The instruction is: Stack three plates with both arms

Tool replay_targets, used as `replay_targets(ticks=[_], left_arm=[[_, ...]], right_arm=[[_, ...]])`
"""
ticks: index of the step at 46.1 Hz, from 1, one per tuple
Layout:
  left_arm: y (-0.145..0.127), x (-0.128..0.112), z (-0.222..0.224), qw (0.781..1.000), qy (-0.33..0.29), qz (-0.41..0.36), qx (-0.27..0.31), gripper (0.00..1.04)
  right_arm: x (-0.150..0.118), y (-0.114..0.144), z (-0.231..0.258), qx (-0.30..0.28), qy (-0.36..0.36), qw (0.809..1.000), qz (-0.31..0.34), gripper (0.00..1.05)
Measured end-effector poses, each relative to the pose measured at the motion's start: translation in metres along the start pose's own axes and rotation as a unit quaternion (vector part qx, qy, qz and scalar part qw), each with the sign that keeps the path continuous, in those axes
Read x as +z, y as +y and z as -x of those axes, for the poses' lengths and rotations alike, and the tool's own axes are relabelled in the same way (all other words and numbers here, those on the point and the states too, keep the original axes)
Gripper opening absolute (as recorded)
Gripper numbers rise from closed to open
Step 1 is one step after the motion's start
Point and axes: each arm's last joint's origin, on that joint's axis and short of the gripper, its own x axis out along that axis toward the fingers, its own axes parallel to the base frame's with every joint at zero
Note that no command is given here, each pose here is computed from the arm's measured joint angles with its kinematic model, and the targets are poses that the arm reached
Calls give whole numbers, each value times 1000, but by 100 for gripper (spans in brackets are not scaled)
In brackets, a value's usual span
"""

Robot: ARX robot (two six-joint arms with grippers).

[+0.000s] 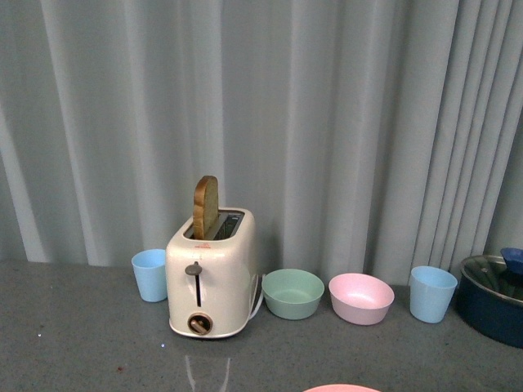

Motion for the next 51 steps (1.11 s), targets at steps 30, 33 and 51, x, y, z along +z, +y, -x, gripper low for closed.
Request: replay_targets(ticks=[30,33,51], left_arm=[[0,0,0,1000,0,0,0,98],[0,0,0,1000,0,0,0,98],[0,0,0,1000,0,0,0,98]], right_arm=[[-121,-110,-144,11,397,911,115,97],[-128,-110,-142,21,403,906,130,97],[-164,-112,-142,46,411,900,134,97]])
